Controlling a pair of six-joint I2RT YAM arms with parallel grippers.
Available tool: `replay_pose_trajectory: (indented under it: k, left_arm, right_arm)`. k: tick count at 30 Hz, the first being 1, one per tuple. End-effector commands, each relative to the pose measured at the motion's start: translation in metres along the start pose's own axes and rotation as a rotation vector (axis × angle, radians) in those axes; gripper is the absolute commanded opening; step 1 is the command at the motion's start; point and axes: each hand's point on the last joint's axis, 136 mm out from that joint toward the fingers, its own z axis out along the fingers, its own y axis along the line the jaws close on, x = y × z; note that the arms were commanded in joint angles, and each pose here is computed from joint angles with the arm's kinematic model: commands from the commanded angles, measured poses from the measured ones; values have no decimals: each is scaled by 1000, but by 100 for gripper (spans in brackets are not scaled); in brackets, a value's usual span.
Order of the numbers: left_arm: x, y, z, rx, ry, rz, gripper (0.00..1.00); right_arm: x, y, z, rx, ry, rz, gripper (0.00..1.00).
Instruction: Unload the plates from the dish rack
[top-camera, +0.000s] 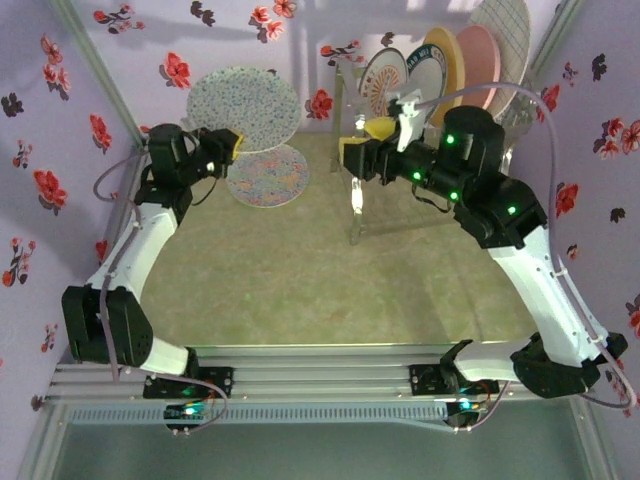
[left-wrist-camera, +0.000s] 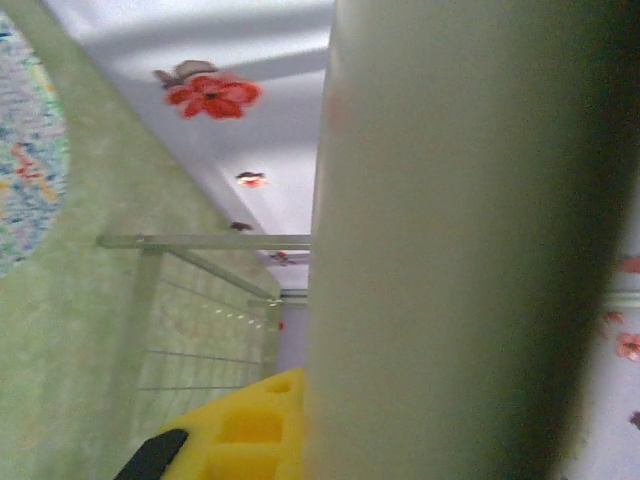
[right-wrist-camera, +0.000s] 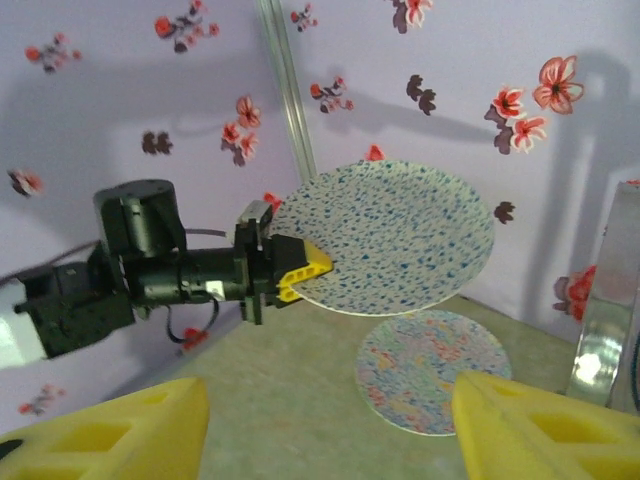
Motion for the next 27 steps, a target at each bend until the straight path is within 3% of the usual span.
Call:
replay_pose_trajectory:
  k: [1,16,27]
  left_arm:
    - [4,-5,-1,65,29,60,0]
    - [3,151,59,-117,116,39,0]
    - [-1,201,85,-146,150,10,0]
  right_arm:
    - [17,-7,2,85,37,-148,68]
    - [41,0,15,87,93,-188,69]
    - [44,1,15,83,104,-165,69]
